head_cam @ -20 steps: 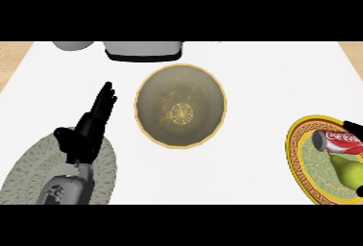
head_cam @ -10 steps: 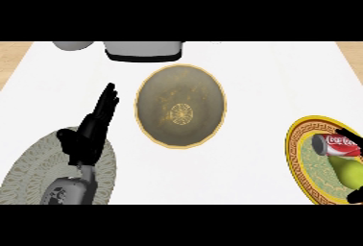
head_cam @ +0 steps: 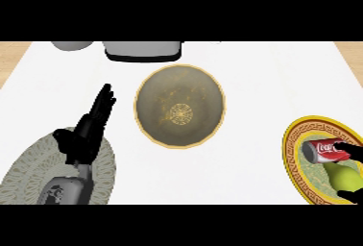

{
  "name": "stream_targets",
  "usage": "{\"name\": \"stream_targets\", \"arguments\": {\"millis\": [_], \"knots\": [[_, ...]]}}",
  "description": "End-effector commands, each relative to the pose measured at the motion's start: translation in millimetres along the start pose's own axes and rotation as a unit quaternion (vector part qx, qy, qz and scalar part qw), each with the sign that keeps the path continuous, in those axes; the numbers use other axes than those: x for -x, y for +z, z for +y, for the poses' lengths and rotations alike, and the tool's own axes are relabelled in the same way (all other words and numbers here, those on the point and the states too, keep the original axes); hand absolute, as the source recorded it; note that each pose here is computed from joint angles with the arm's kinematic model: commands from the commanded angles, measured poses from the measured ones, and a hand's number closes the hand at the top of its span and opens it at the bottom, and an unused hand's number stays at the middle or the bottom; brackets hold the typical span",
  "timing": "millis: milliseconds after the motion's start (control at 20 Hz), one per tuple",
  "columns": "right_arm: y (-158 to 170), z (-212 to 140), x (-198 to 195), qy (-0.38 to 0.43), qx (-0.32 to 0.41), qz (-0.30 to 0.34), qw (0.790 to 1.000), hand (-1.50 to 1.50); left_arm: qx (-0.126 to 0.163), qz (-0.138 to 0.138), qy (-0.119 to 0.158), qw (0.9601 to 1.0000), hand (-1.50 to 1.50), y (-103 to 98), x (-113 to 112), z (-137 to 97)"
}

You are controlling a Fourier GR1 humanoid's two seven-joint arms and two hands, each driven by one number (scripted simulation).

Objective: Pick the pear from the plate and place it in the bowl

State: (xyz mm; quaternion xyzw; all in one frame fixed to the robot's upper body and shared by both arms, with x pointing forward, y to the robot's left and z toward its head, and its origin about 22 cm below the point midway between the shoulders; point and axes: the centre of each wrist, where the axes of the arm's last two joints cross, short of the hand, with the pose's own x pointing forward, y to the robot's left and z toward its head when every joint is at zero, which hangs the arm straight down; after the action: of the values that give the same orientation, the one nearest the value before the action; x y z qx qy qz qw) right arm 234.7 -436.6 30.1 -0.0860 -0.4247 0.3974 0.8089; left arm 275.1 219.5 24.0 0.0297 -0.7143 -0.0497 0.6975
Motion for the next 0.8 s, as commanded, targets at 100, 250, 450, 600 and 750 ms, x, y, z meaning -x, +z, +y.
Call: {"name": "stream_targets", "arguments": {"millis": [100,250,450,600,750], "knots": [[2.7,26.5,17.7,-0.027,-0.046,-0.027,0.998,1.50,0.001,0.003,0.003,1.0000,0.00,22.5,-9.3,-20.1],[5.5,22.2,-3.1,-0.027,-0.042,-0.043,0.998,1.50,-0.005,0.006,-0.003,1.0000,0.00,3.4,4.6,-7.6],[-35.4,102.2,-93.8,-0.005,-0.072,-0.249,0.966,1.50,-0.001,0.008,-0.004,1.0000,0.00,2.3,0.3,-3.0],[-46.1,146.5,-180.8,0.023,-0.102,-0.402,0.910,1.50,0.013,0.010,0.002,0.9999,0.00,0.7,3.9,-14.3],[-34.6,196.3,-231.8,-0.023,-0.088,-0.485,0.870,1.50,0.010,0.013,-0.009,0.9998,0.00,1.7,4.5,-10.5]]}}
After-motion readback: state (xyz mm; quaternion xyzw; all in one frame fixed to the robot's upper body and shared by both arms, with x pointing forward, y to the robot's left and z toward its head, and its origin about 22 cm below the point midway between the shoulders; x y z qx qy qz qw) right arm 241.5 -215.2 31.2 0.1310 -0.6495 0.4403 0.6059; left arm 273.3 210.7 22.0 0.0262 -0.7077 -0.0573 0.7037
